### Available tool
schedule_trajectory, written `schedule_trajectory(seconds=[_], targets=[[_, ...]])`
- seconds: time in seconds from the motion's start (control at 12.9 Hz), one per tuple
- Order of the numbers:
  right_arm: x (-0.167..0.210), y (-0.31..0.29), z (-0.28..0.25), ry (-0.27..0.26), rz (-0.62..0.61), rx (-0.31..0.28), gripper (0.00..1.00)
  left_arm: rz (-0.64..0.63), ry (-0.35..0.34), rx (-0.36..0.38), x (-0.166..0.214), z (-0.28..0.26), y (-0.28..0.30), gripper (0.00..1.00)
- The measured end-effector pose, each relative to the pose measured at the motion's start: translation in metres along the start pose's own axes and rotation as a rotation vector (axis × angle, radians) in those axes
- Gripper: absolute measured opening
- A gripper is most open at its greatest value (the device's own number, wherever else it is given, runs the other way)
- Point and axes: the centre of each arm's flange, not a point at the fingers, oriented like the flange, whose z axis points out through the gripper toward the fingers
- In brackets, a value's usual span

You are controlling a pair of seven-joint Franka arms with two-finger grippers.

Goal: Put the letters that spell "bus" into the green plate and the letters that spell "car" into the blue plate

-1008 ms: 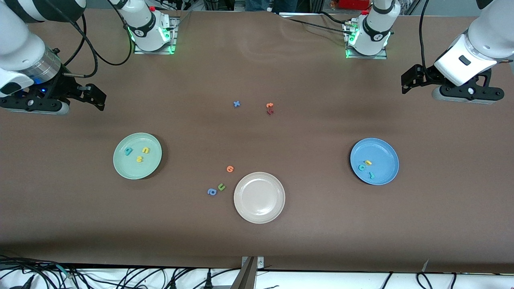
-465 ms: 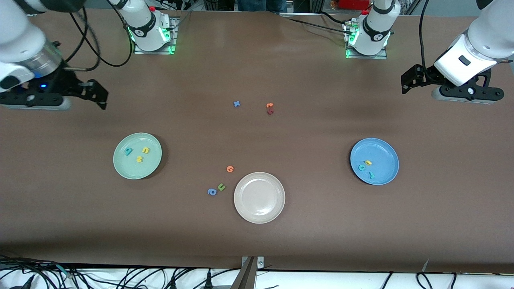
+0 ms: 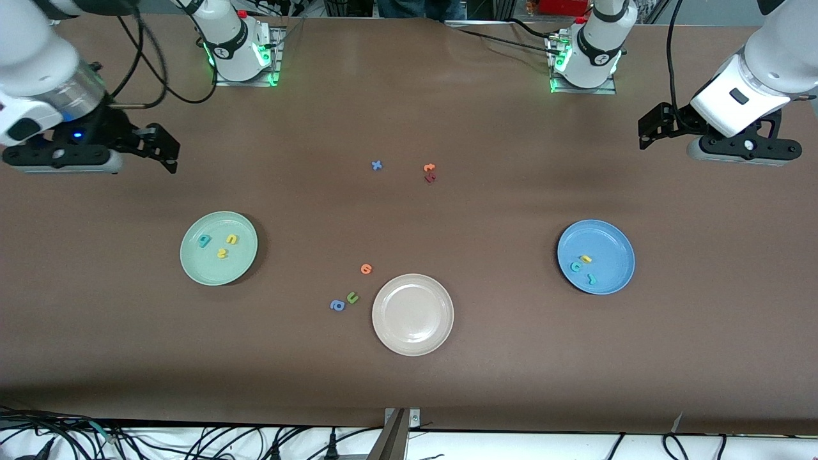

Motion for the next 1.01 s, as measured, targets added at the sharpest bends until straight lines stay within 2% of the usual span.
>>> schedule_trajectory(seconds=[0.31, 1.01], targets=[[-0.006, 0.03, -0.018, -0.12, 0.048, 0.015, 1.0, 0.0, 0.0, 0.0, 0.0, 0.0, 0.0, 1.0], [0.005, 0.022, -0.011, -0.142, 0.033, 0.018, 1.0, 0.0, -0.001, 0.0, 0.0, 0.001, 0.0, 1.0]])
